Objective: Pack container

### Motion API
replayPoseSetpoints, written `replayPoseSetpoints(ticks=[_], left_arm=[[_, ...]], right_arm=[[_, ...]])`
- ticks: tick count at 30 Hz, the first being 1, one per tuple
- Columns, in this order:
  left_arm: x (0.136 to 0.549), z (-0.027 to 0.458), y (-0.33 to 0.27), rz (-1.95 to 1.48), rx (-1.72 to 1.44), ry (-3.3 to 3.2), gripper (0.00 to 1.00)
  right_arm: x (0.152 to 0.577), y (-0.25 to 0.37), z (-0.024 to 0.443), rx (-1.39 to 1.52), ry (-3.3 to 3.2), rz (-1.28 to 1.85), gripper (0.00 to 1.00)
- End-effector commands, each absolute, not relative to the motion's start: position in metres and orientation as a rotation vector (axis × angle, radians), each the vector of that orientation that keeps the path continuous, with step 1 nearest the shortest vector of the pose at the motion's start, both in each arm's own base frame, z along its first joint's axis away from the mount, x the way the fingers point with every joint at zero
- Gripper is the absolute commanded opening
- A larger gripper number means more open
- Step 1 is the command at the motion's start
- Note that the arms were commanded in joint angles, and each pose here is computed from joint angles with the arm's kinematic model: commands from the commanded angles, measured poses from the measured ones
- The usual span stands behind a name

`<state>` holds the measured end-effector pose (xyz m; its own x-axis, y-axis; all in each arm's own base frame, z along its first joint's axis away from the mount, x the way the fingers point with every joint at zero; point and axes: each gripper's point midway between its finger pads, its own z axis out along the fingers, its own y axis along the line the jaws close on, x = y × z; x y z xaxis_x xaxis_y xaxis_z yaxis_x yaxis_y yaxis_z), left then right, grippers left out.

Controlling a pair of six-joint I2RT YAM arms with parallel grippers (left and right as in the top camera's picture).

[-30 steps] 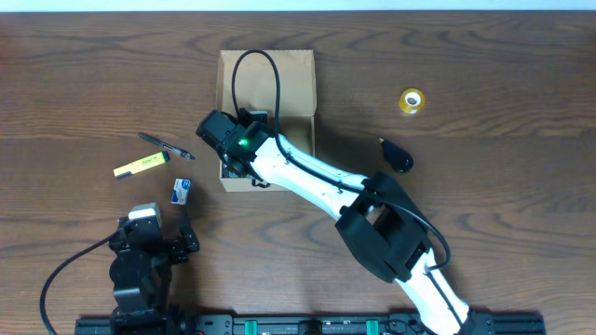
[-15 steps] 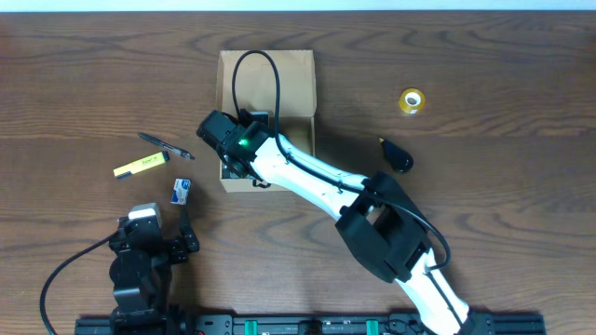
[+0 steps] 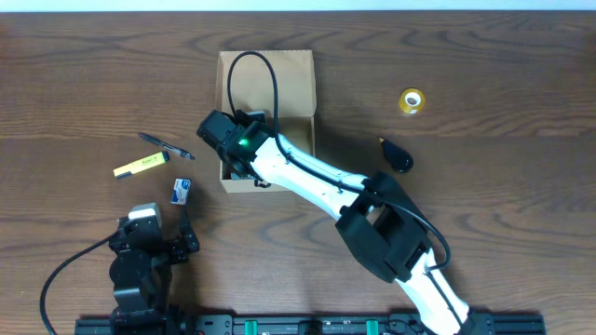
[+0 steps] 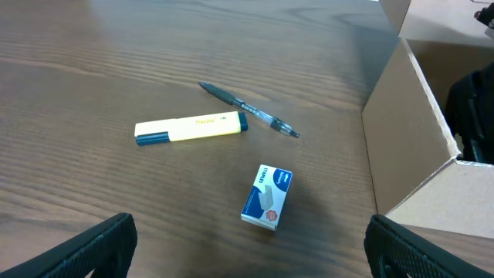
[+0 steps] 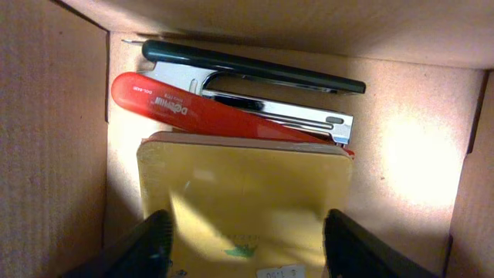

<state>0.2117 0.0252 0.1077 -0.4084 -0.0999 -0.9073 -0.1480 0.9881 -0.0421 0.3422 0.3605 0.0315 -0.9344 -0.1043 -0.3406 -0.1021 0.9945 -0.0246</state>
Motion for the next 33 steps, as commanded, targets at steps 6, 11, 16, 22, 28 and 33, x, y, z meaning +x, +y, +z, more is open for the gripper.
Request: replayPoseSetpoints(ticks=[6,11,16,22,28,33], left_arm=[[0.211,0.101,0.027,0.066,-0.181,2.005,0.95],[0.211,0.101,0.027,0.066,-0.181,2.005,0.95],[0.211,0.101,0.027,0.066,-0.181,2.005,0.95],[0.211,0.101,0.027,0.066,-0.181,2.005,0.95],[0.211,0.101,0.027,0.066,-0.181,2.005,0.95],[0.211,0.101,0.027,0.066,-0.181,2.005,0.95]], right_arm=[[0.352,0.358,0.063,-0.145,2.724,0.023,0.61],[0.358,0.357,0.07,-0.125,2.707,0.046,0.41],[0.364,0.353,0.076,-0.103,2.696,0.057,0.31],[0.378,0.352,0.083,-0.062,2.664,0.097,0.02],[0.394,0.355,0.089,-0.066,2.616,0.139,0.01],[0.407,0.352,0.093,-0.056,2.568,0.126,0.02]])
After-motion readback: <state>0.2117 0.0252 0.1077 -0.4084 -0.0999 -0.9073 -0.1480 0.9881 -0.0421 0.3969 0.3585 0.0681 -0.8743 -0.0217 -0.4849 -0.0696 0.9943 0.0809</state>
